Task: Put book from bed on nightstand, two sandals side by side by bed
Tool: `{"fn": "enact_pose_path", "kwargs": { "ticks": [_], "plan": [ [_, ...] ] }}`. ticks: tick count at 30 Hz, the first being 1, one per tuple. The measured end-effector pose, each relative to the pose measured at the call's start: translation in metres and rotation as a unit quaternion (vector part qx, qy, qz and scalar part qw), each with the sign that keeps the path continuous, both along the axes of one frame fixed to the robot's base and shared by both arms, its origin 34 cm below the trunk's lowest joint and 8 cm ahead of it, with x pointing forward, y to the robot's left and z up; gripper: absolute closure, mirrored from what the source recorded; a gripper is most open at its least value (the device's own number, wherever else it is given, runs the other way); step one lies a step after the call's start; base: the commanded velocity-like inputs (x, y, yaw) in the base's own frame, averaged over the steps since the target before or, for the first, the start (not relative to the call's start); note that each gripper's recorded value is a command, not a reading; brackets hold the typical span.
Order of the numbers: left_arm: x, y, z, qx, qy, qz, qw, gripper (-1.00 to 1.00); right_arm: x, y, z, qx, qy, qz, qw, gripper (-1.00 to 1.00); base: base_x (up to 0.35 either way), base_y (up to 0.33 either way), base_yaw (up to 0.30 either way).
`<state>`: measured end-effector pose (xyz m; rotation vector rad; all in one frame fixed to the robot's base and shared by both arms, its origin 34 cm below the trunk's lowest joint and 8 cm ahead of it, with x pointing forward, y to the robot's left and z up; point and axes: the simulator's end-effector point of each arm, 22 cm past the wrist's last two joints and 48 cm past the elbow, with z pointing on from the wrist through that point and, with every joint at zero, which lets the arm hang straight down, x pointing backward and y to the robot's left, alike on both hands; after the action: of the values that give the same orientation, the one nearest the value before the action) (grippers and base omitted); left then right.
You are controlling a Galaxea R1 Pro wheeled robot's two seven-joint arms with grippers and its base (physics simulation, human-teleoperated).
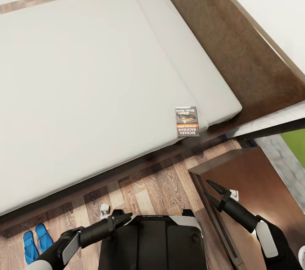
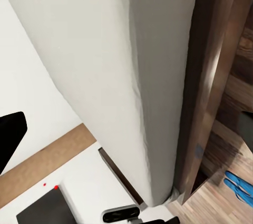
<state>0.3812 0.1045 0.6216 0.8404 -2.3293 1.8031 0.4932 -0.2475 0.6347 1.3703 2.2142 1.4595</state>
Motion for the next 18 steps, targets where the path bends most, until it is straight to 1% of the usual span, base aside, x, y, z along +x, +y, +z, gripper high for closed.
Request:
{"fn": "enact_pose_path", "kwargs": {
  "ticks": [14, 16, 18],
  "plan": [
    [0.0, -0.005, 0.001, -0.003, 0.0, 0.001, 1.0, -1.0, -0.001, 0.002, -0.001, -0.002, 0.003, 0.003, 1.0, -1.0, 0.0, 0.0, 0.0],
    [0.001, -0.005, 0.001, -0.003, 0.0, 0.001, 1.0, -1.0, -0.001, 0.009, -0.002, 0.004, 0.003, 0.0, 1.0, -1.0, 0.0, 0.0, 0.0],
    [0.0, -0.005, 0.001, -0.003, 0.0, 0.001, 1.0, -1.0, 0.0, 0.031, -0.001, 0.022, 0.002, -0.01, 0.9997, -1.0, 0.0, 0.0, 0.0]
  ]
}}
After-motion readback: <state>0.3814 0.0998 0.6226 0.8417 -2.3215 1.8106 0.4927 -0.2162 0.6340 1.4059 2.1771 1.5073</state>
